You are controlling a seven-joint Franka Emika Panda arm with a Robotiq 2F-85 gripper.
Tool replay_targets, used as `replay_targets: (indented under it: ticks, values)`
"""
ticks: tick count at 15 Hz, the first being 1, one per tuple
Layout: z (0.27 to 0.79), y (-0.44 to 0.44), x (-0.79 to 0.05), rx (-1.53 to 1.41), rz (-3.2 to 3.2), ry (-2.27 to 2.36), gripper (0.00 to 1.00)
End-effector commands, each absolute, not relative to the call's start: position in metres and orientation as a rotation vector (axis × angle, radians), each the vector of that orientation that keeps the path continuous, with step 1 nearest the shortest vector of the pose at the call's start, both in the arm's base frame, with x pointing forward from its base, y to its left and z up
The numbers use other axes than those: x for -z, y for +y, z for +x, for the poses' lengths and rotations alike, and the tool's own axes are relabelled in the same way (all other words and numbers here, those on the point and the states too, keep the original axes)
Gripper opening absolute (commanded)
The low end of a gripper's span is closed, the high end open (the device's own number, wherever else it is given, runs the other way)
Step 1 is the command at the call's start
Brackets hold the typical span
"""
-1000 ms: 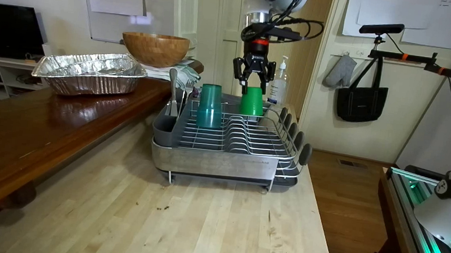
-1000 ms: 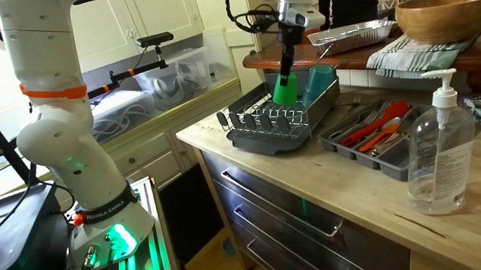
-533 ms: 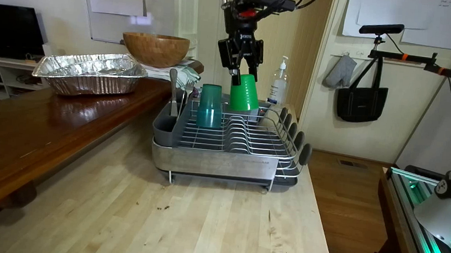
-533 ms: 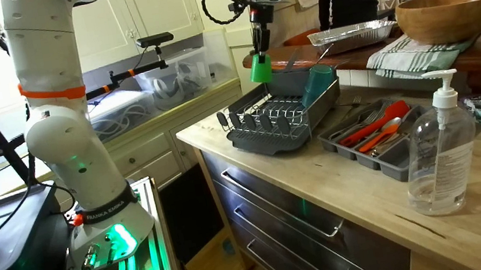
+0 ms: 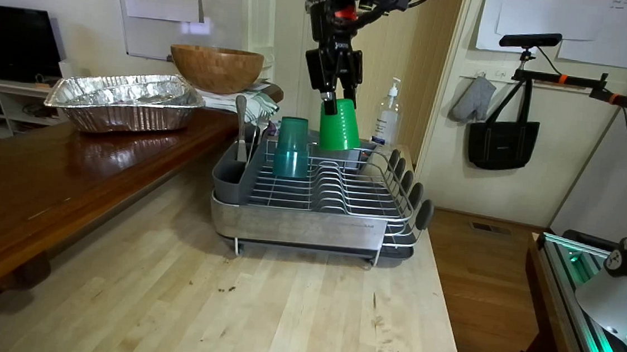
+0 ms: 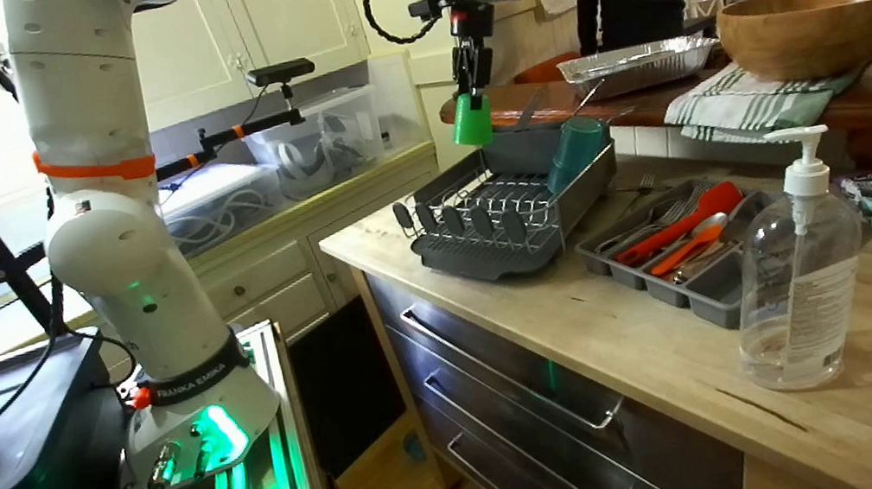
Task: Move the light green cup to the top-left corner, then shift a knife to the right
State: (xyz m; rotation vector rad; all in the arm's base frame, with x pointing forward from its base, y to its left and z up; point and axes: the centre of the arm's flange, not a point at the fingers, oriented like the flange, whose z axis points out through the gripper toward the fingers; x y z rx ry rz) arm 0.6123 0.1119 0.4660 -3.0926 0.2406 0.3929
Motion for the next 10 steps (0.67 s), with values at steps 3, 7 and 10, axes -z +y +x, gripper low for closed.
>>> replay_targets:
  ticks: [3, 7, 10]
  values:
    - [0.646, 0.141, -0.480, -0.291, -3.177, 0.194, 0.42]
    - [0.696, 0.171, -0.514, -0.197, -3.320, 0.031, 0.42]
    - [0.720, 0.194, -0.530, -0.142, -3.381, -0.219, 0.42]
